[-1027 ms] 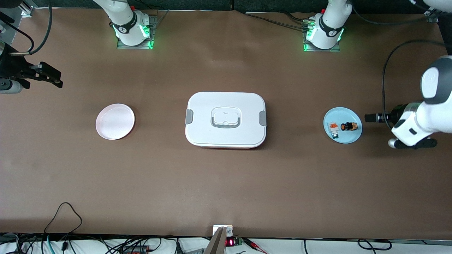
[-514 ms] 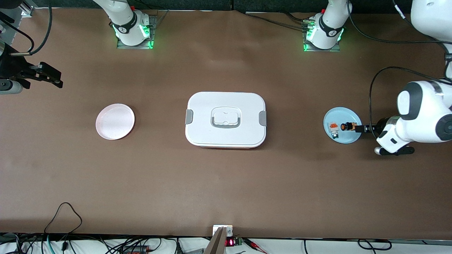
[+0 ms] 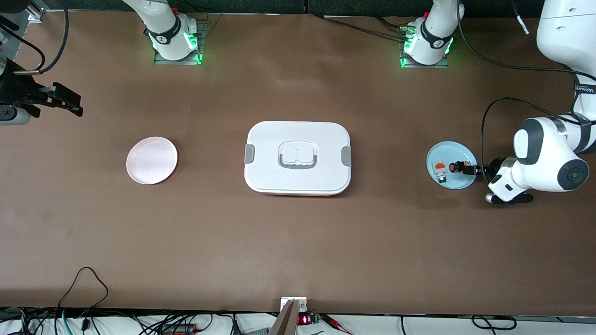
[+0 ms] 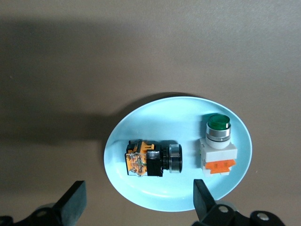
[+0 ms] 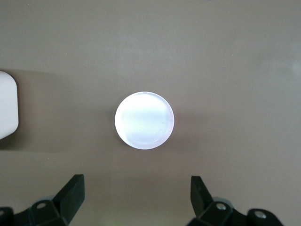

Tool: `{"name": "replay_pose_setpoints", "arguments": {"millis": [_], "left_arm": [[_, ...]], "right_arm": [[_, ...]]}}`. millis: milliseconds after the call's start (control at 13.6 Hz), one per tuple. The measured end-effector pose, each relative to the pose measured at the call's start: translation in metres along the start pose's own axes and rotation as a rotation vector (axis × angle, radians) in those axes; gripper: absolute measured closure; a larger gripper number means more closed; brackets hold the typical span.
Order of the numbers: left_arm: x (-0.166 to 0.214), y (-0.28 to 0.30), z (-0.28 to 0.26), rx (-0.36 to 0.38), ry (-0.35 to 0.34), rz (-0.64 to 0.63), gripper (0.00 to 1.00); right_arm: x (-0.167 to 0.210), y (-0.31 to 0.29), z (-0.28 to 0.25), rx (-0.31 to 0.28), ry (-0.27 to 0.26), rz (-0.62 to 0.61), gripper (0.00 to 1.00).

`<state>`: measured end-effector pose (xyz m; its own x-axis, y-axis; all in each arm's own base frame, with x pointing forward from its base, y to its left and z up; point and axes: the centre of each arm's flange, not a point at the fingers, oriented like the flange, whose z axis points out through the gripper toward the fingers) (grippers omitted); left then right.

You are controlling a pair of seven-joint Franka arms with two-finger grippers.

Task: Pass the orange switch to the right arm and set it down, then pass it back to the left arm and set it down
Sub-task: 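Lower the left gripper and grasp the orange-black switch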

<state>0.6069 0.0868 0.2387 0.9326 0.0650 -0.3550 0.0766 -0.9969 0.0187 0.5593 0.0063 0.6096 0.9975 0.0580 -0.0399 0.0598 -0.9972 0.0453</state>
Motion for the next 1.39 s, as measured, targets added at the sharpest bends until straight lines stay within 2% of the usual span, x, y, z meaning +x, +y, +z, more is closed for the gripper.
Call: {"name": "replay_pose_setpoints", "arguments": {"millis": [294,587,1394], "left_arm": [[0.005,-0.001,0.014,-0.003,-0.01,0.005,0.0],[0.007,0.0,0.024,-0.041,-0.024,-0.009,0.0],[0.011,0.001,0.058,-0.048,-0.078,-0.008,0.0]], "right_arm": [[0.0,0.0,0.0,0.0,-0.001,0.0,0.0],[0.0,0.0,0.001,0.0,-0.001,0.0,0.0],[0.003,0.009,0.007,0.003,-0.013,0.015,0.0]]}}
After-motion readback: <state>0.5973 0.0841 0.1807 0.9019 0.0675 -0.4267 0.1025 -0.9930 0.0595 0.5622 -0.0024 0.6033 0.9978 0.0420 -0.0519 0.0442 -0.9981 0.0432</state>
